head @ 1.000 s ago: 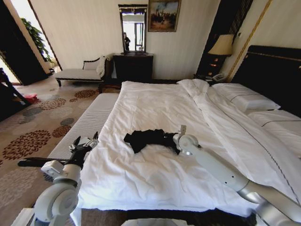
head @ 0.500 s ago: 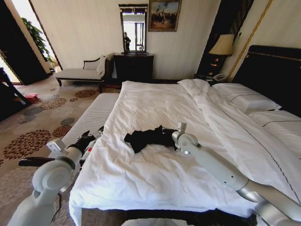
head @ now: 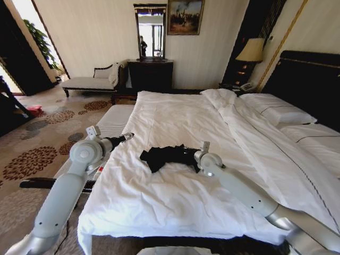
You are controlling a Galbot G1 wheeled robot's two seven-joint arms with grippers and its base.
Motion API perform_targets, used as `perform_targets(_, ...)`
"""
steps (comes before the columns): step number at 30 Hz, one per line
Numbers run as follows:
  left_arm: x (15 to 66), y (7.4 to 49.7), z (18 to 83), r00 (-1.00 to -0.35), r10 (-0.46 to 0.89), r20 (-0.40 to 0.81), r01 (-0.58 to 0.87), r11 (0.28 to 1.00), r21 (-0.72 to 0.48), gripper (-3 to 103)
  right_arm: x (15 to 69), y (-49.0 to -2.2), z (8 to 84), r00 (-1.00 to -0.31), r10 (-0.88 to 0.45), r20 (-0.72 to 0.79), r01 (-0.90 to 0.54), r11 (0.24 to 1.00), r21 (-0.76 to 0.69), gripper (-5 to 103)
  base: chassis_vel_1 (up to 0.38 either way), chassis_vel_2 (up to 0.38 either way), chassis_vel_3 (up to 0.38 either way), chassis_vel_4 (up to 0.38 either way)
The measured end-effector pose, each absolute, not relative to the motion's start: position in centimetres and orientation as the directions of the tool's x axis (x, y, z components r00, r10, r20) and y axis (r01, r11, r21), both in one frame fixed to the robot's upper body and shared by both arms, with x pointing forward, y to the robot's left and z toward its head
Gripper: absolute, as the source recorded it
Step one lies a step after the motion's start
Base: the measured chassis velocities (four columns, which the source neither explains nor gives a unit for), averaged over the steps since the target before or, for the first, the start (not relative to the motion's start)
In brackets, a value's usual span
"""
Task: Fold the clothes on the bed.
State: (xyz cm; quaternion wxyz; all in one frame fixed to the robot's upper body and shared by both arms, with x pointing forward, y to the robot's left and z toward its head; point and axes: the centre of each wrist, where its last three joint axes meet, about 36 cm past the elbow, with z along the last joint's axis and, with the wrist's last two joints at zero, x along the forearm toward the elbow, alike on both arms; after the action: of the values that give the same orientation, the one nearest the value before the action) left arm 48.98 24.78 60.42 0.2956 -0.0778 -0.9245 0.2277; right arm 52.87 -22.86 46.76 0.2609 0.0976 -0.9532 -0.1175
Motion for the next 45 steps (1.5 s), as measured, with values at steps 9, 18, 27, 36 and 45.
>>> perform_targets(9, 50.3, 21.4, 56.1, -0.751, 0.280, 0.598, -0.035, 0.888, -0.459, 100, 52.7, -23.3, 46.8, -0.849, -0.239, 0.472, -0.121, 0.956, 0.267, 0, 0.000, 0.000, 0.000, 0.000)
perform_targets(18, 51.7, 20.8, 53.7, -0.723, 0.267, 0.638, -0.081, 0.884, -0.461, 100, 52.7, -23.1, 46.5, -0.846, -0.237, 0.478, -0.122, 0.958, 0.259, 0, 0.000, 0.000, 0.000, 0.000)
perform_targets(27, 52.2, 20.3, 52.7, -0.706, 0.276, 0.652, -0.084, 0.881, -0.465, 97, 52.6, -23.1, 46.4, -0.845, -0.236, 0.479, -0.125, 0.960, 0.252, 0, 0.000, 0.000, 0.000, 0.000)
perform_targets(36, 52.9, 19.9, 51.7, -0.687, 0.293, 0.665, -0.088, 0.875, -0.476, 68, 52.6, -23.1, 46.4, -0.846, -0.235, 0.479, -0.125, 0.960, 0.249, 0, 0.000, 0.000, 0.000, 0.000)
perform_targets(45, 53.5, 19.8, 51.3, -0.683, 0.300, 0.666, -0.092, 0.869, -0.486, 41, 52.5, -23.2, 46.1, -0.844, -0.231, 0.484, -0.123, 0.962, 0.246, 0, 0.000, 0.000, 0.000, 0.000)
